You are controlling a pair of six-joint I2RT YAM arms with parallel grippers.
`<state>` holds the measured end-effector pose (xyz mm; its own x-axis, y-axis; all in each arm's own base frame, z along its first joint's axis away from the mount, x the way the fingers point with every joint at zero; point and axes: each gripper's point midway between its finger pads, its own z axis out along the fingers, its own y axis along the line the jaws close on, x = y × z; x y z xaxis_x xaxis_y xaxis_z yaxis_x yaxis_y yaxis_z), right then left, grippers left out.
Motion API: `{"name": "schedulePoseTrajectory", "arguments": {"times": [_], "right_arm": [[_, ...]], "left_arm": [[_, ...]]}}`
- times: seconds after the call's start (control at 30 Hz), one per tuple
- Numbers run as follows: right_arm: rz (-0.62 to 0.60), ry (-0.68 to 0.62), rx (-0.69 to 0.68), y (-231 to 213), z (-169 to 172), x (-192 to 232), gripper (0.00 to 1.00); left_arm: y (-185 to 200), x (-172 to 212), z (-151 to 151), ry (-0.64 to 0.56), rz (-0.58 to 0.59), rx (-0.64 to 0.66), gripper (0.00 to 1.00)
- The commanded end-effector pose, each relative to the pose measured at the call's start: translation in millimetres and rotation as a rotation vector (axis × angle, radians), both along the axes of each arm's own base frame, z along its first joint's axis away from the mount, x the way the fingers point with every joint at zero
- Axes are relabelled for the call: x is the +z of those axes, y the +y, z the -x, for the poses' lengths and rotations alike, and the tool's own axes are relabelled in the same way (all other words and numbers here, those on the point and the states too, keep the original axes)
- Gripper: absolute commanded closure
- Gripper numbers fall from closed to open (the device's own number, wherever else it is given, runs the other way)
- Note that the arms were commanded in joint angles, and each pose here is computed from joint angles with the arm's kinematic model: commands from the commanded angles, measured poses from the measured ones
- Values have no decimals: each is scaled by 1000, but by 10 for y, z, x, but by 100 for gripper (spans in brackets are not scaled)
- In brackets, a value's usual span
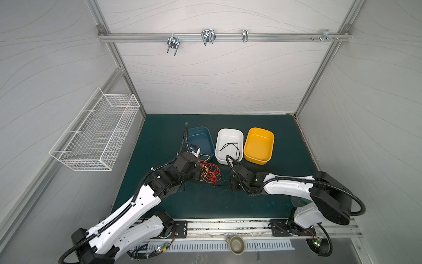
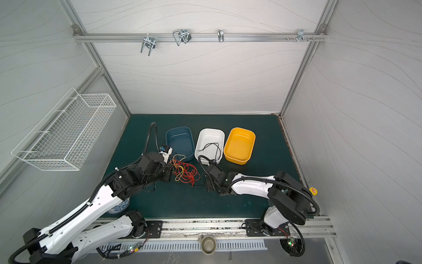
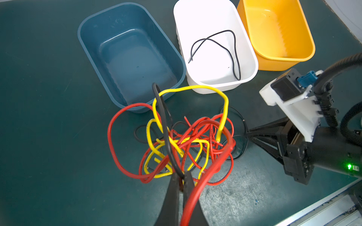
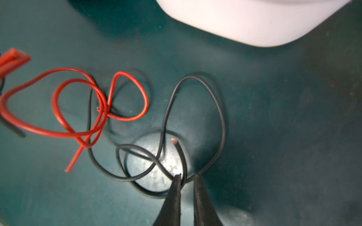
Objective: Untangle the cables
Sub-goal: 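Lower the right gripper onto the loose black wire end and grasp it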
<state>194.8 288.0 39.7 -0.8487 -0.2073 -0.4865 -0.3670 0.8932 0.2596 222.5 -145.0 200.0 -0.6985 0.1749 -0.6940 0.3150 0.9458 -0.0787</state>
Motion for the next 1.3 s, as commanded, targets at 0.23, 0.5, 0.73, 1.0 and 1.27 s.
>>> {"name": "schedulePoseTrajectory", "arguments": {"times": [0.23,0.5,0.73,1.0,1.27], "right_arm": [[20,-65,-37,-207,-43,186,100],[15,-110,-77,-546,45,433,100],[-33,-166,-117,-857,130,779,100],[-146,-205,-66,-791,173,992,85],[-161,-143,0,-450,125,895,65]], "left_arm": [[-19,97,-59,-40,13,10,100],[-22,96,-59,-38,13,10,100],[-23,86,-63,-35,10,12,100],[-22,95,-60,-36,13,12,100],[-19,83,-63,-34,8,12,100]]}}
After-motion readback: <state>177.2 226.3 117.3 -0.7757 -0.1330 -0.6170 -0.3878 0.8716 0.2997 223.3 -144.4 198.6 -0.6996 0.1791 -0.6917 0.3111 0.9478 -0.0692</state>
